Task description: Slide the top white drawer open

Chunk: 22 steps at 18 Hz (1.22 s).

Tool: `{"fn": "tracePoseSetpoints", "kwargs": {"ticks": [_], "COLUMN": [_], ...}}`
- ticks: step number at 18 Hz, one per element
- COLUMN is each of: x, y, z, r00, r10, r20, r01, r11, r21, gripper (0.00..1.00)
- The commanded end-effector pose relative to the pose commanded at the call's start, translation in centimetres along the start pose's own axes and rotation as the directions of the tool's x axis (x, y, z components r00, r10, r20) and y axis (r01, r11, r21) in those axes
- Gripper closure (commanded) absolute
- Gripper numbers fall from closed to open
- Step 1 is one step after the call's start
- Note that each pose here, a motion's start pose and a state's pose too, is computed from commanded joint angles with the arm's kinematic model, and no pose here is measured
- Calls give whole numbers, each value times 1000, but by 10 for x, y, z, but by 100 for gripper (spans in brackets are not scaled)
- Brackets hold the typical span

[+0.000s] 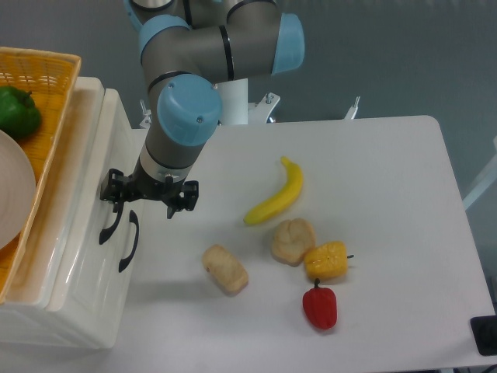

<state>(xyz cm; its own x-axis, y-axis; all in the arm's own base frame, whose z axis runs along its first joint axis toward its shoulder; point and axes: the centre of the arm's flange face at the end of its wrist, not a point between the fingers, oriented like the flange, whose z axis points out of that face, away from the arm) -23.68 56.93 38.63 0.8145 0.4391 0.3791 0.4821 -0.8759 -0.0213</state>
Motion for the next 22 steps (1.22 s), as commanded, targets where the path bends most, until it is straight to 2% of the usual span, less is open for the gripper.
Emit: {"fn": "tracePoseSetpoints", "kwargs": {"ticks": [22], "x": [2], "y": [1], "z": [12], "r00": [1000], "r10": [17], "r20": [3], "r01": [-16], "r11": [1000], "r21": [-19], "gripper": [0]}}
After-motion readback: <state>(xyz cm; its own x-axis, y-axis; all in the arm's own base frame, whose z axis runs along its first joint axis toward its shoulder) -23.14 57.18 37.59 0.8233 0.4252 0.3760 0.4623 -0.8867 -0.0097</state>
